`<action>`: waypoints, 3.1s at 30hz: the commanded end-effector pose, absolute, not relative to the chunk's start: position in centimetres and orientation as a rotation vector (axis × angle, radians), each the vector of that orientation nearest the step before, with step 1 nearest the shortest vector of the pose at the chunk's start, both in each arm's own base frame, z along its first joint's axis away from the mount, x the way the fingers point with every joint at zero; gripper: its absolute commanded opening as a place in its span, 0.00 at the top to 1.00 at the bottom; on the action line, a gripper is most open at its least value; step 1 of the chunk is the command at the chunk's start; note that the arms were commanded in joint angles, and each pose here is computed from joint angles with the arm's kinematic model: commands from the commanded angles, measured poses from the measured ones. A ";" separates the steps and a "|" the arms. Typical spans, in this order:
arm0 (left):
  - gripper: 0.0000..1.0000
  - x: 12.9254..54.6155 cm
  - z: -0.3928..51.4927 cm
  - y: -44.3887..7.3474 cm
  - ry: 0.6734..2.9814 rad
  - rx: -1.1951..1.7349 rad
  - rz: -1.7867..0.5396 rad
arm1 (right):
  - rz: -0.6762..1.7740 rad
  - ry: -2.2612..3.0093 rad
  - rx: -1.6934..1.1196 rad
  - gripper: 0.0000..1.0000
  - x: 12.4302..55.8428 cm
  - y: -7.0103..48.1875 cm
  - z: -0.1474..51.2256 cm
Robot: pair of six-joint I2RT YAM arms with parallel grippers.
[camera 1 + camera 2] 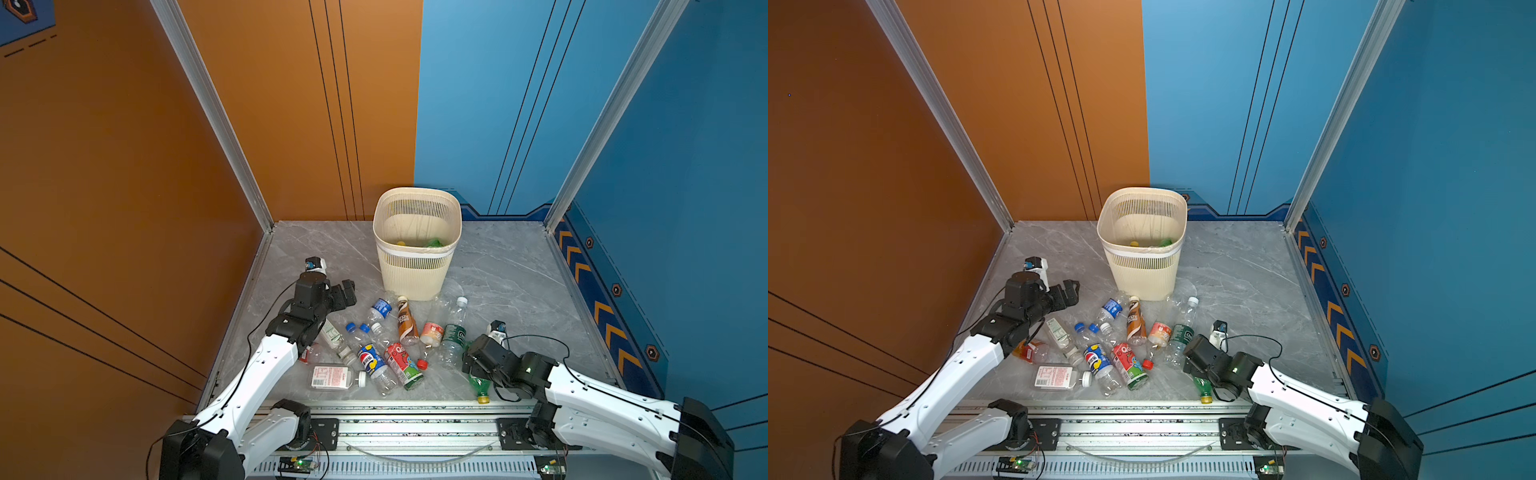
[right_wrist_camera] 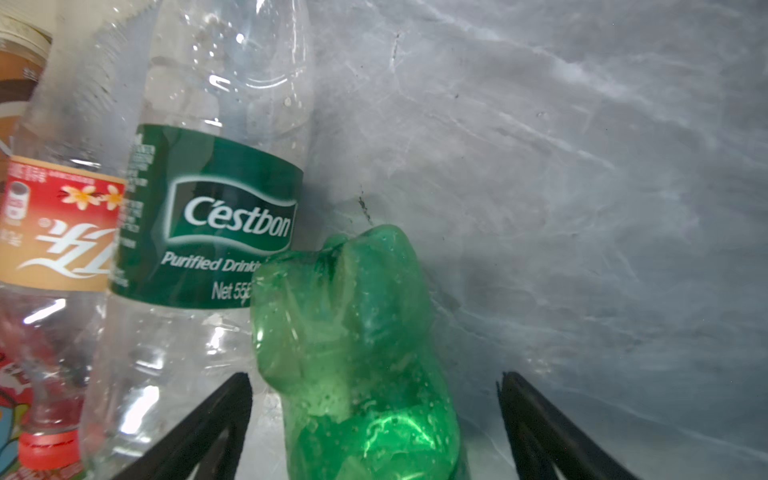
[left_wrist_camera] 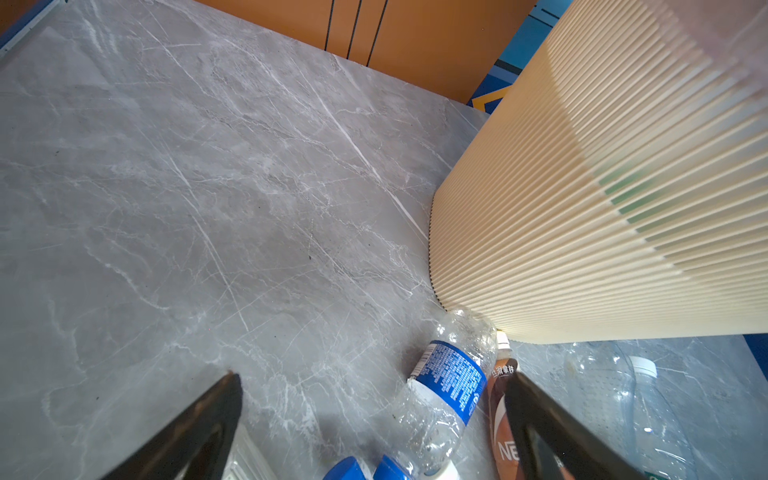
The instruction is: Put the plastic bottles in the bin
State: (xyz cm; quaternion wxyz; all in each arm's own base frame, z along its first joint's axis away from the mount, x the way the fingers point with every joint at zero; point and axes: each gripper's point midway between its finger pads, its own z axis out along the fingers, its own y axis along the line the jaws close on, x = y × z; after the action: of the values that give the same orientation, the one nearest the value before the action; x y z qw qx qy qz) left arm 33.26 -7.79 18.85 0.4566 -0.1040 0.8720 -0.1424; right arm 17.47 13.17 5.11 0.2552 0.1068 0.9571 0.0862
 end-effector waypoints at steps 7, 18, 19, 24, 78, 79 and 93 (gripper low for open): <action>0.01 32.7 19.1 -7.2 2.156 -0.272 -0.352 | 0.164 2.549 0.325 0.27 18.9 12.9 4.6; 0.01 32.8 18.4 -7.1 2.179 -0.284 -0.349 | 0.171 2.447 0.429 0.36 19.9 10.6 6.8; 0.01 32.8 18.3 -7.1 2.181 -0.285 -0.349 | 0.176 2.434 0.441 0.37 20.0 10.3 7.3; 0.00 32.6 17.6 -7.1 2.198 -0.294 -0.351 | 0.184 2.321 0.451 0.39 21.0 8.2 11.7; 0.00 31.2 16.4 -5.3 2.229 -0.417 -0.369 | 0.144 2.378 0.858 0.21 28.3 3.7 4.0; 0.00 31.2 16.4 -5.1 2.230 -0.421 -0.362 | 0.143 2.376 0.858 0.24 28.4 3.7 4.0; 0.00 30.9 16.0 -4.3 2.240 -0.465 -0.350 | 0.160 2.288 0.797 0.48 29.4 3.6 8.3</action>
State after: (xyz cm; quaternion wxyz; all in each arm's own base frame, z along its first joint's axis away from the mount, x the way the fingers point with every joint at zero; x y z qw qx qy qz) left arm 31.07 -4.91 15.47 0.3976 -0.1757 0.8887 -0.1460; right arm 28.80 3.91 5.60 0.3190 0.3177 0.8904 0.0671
